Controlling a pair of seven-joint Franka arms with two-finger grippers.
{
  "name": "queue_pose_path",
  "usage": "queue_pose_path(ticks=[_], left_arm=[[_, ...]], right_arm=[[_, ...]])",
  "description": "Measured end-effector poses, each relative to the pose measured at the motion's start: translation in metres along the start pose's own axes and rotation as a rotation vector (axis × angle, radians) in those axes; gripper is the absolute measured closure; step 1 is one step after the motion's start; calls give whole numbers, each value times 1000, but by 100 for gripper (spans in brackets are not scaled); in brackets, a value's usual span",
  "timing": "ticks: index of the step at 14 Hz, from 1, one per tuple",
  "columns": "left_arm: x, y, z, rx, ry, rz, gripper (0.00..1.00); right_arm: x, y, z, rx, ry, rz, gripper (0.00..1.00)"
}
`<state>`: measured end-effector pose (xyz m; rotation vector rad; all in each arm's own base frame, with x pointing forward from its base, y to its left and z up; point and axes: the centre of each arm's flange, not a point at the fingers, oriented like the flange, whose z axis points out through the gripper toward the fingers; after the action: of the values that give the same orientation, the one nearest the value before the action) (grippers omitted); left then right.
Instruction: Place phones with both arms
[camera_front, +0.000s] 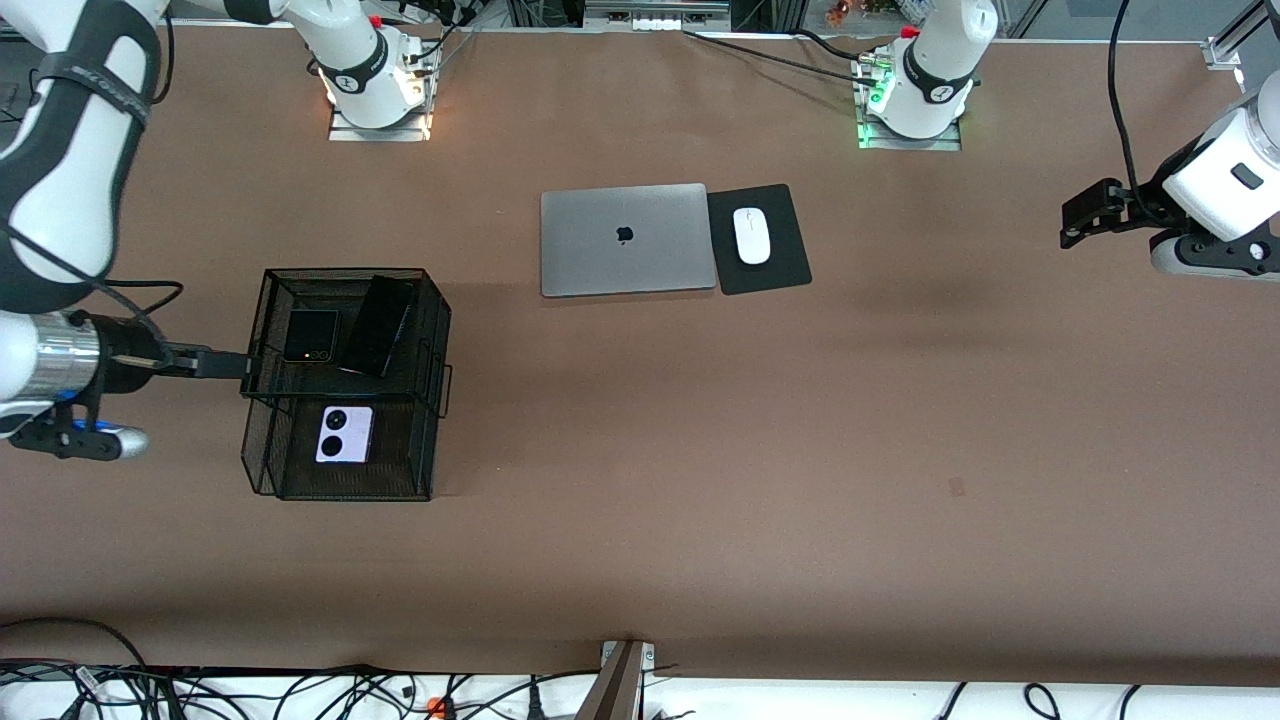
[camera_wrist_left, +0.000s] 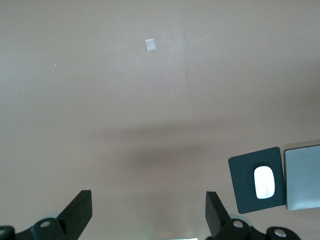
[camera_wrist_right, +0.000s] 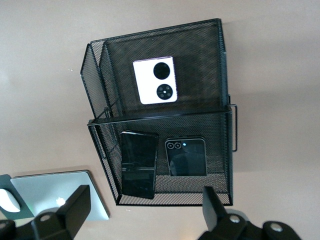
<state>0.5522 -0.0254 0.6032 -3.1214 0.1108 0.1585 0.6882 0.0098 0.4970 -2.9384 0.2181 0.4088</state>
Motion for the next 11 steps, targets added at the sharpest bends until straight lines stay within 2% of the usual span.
queue_pose_path(ticks=[7, 9, 11], left_arm=[[0, 0, 0, 0, -2, 0, 0], [0, 0, 0, 0, -3, 0, 0], [0, 0, 0, 0, -4, 0, 0]], right_arm=[[-15, 13, -22, 39, -13, -10, 0], [-26, 15, -34, -3, -9, -36, 0], [-41, 1, -49, -84, 9, -89, 0]])
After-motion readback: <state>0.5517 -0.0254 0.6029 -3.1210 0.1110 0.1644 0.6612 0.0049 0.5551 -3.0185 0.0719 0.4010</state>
